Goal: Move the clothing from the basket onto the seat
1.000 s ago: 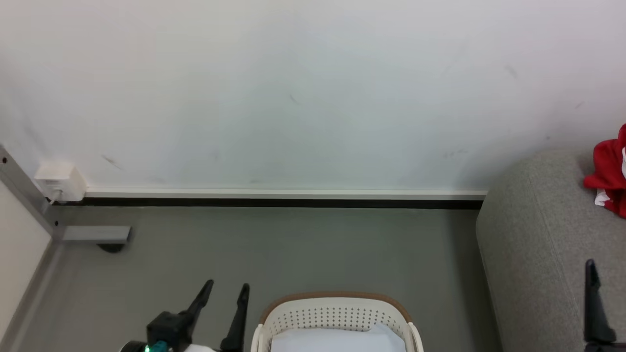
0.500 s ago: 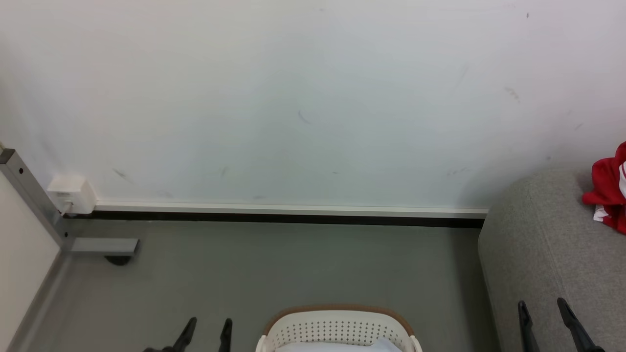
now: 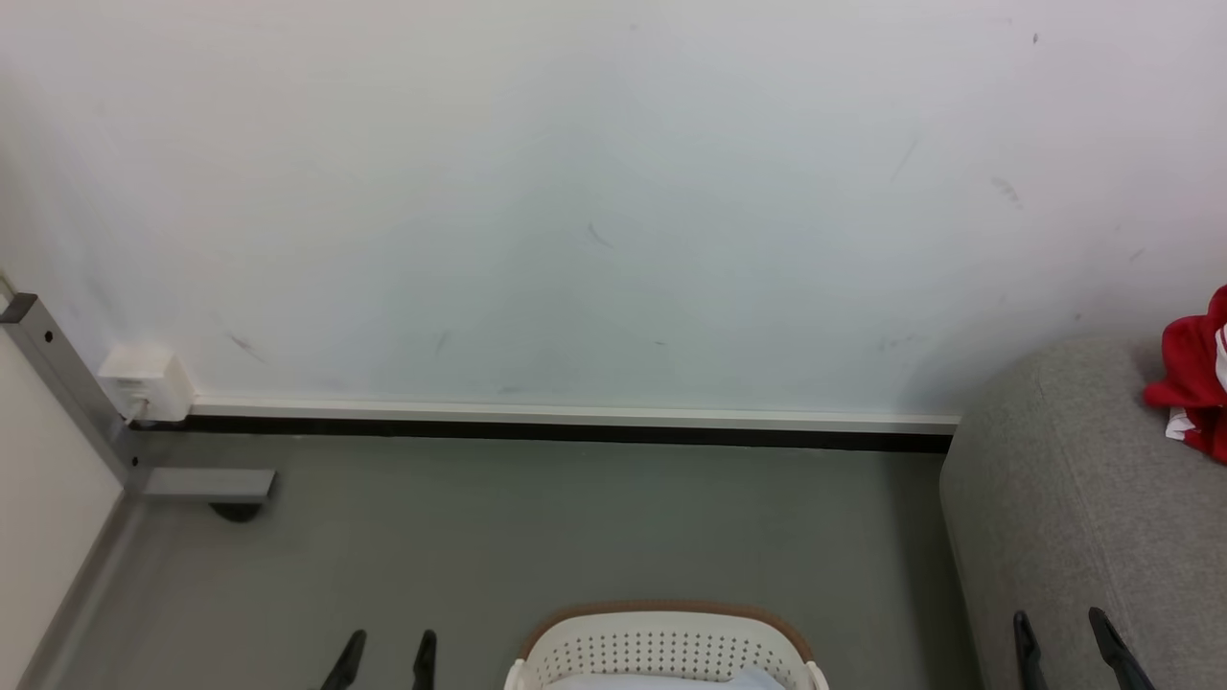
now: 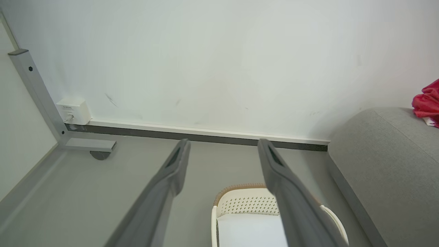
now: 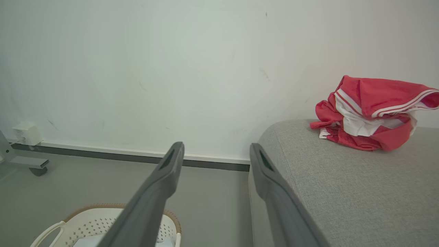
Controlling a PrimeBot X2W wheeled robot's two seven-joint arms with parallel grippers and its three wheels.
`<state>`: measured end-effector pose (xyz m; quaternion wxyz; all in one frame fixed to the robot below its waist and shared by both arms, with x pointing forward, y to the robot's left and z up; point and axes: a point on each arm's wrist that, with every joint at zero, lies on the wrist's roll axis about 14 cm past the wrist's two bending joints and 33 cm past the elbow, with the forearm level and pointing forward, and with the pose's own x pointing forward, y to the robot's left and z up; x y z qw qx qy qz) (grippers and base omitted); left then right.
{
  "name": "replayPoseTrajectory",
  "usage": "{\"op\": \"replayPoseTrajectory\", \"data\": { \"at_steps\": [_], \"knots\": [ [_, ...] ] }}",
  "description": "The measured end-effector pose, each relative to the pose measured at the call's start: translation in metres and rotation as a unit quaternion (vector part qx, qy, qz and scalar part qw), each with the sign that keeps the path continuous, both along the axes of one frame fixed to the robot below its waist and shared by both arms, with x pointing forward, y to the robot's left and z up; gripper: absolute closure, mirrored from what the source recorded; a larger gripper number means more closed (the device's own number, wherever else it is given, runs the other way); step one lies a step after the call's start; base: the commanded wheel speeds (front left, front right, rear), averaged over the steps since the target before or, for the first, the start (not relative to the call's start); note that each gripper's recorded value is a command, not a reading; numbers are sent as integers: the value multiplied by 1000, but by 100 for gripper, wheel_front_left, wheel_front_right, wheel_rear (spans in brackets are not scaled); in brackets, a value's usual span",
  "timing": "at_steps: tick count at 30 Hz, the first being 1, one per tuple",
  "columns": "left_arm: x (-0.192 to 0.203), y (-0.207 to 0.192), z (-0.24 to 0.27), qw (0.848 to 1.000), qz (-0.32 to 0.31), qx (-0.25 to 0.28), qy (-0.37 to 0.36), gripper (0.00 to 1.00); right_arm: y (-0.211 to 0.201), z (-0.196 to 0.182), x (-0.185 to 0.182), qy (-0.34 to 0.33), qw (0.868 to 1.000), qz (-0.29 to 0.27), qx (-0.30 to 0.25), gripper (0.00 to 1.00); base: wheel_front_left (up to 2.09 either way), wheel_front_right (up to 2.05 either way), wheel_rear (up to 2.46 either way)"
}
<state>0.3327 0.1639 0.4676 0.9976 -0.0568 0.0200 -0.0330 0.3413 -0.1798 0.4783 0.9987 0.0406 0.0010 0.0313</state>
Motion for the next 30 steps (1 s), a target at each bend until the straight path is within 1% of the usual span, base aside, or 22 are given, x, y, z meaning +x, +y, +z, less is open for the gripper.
{"op": "replayPoseTrajectory", "data": {
  "at_steps": [12, 30],
  "knots": [
    [0, 3, -1, 1000, 4, 2, 0, 0, 3, -11, 0, 18, 1000, 3, 10, 0, 0, 0, 0],
    [4, -4, -1, 1000, -10, 2, 1, 0, -4, -11, -7, 17, 1000, -9, 14, 0, 0, 0, 0]
  ]
}}
